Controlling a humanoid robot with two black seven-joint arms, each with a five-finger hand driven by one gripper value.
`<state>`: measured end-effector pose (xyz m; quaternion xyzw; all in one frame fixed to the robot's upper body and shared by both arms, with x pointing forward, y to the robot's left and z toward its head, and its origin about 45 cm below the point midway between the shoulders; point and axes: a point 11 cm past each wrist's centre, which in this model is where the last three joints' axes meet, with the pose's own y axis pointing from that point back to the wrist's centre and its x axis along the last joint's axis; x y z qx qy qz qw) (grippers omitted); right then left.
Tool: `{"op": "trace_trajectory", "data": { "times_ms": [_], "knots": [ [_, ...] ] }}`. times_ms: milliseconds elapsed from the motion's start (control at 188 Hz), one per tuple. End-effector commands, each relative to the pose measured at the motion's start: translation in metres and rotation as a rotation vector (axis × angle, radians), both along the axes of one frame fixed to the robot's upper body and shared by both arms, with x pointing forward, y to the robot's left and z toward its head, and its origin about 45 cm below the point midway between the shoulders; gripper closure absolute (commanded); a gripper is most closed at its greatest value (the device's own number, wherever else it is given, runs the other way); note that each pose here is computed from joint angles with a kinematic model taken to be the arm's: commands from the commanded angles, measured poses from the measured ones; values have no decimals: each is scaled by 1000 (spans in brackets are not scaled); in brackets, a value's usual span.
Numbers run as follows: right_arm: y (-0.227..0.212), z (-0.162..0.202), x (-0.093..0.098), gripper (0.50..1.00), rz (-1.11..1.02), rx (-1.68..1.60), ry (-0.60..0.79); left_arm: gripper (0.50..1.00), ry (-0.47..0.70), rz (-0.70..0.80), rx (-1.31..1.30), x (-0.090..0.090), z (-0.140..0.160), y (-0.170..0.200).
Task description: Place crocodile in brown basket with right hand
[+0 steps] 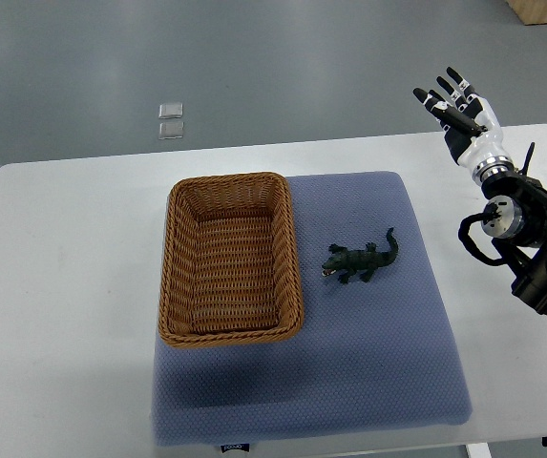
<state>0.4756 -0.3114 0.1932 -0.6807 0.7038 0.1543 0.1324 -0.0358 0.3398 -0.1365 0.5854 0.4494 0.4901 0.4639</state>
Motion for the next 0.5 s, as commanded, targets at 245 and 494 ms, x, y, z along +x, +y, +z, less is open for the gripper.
{"op": "trace_trajectory", "data": {
  "times_ms": [245,494],
  "knots": [
    [-1,0,0,574,-3,2,0,500,-2,-5,6,1,0,1],
    [-2,0,0,572,-4,0,0,500,-4,-1,0,2,0,0]
  ]
}}
